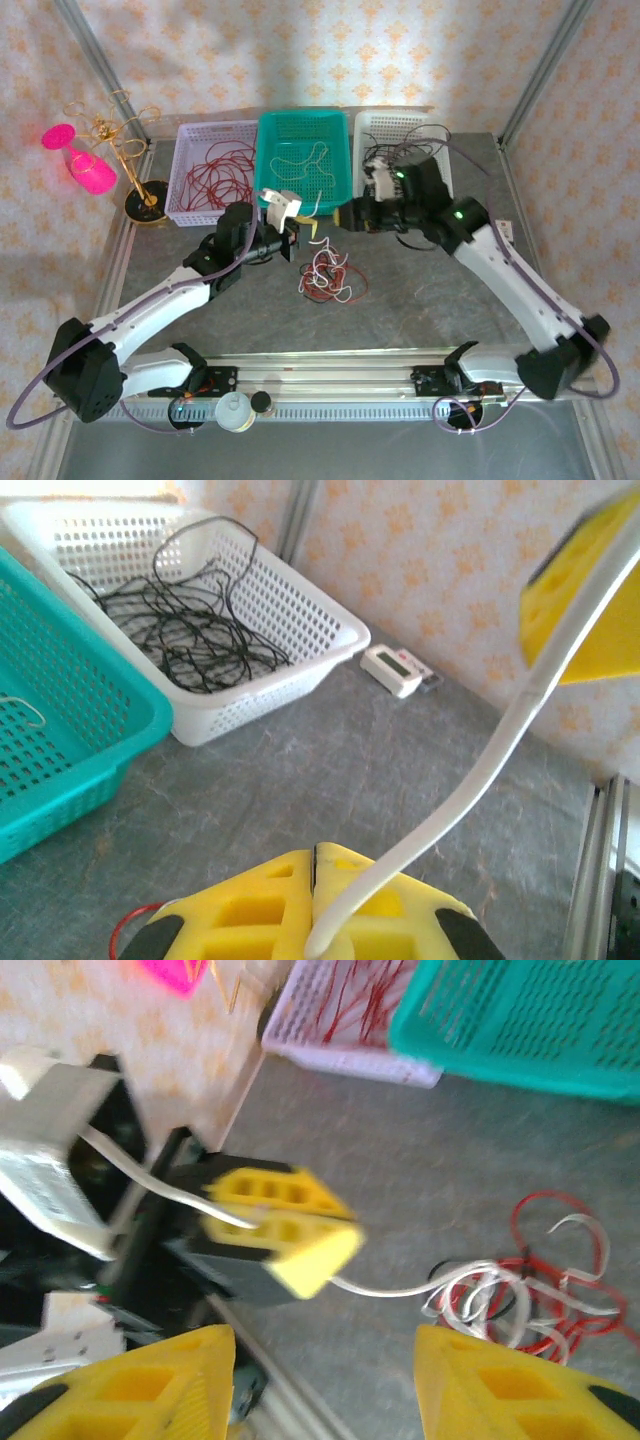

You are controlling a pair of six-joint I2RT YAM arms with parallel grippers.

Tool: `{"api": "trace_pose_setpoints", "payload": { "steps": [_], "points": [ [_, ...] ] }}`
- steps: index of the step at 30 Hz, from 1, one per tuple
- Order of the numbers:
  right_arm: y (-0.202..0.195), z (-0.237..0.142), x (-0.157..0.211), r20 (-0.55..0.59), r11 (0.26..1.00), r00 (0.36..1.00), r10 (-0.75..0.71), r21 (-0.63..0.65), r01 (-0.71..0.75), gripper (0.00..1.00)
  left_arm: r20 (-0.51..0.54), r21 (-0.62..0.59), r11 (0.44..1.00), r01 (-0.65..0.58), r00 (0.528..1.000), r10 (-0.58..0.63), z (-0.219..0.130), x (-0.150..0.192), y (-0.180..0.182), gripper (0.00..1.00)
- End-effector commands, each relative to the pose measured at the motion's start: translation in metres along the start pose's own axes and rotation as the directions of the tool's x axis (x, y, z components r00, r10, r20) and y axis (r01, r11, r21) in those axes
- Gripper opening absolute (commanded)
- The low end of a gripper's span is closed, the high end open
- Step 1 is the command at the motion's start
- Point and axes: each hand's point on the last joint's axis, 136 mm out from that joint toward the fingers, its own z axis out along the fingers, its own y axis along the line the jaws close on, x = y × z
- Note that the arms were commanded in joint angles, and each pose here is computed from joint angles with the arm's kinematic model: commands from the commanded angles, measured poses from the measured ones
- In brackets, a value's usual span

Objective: Untangle the cables

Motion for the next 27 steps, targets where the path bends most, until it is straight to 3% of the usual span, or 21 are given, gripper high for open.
{"api": "trace_pose_setpoints", "payload": {
  "steps": [1,7,14,22,27],
  "points": [
    [-0.004,-0.027,-0.028,0.265,0.998,0.963,-0.048,-0.037,0.060,0.52,0.129,-0.015,0.999,0.044,0.991,-0.041,-0.016,-0.047,-0.007,0.00],
    [-0.003,-0.021,0.013,0.388,0.930,0.887,-0.251,-0.157,0.332,0.56,0.216,0.033,0.991,0.128,0.967,-0.132,-0.037,-0.085,-0.024,0.00],
    [0.030,0.014,0.037,0.436,0.768,0.766,-0.473,-0.221,0.601,0.64,0.287,0.117,0.972,0.205,0.929,-0.231,-0.057,-0.128,-0.049,0.00],
    [0.050,0.061,0.031,0.481,0.671,0.703,-0.524,-0.275,0.689,0.65,0.341,0.171,0.960,0.220,0.901,-0.267,-0.079,-0.166,-0.069,0.00],
    [0.040,0.098,0.020,0.484,0.725,0.704,-0.520,-0.185,0.663,0.64,0.361,0.217,0.954,0.208,0.891,-0.276,-0.091,-0.182,-0.085,0.00]
  ]
}}
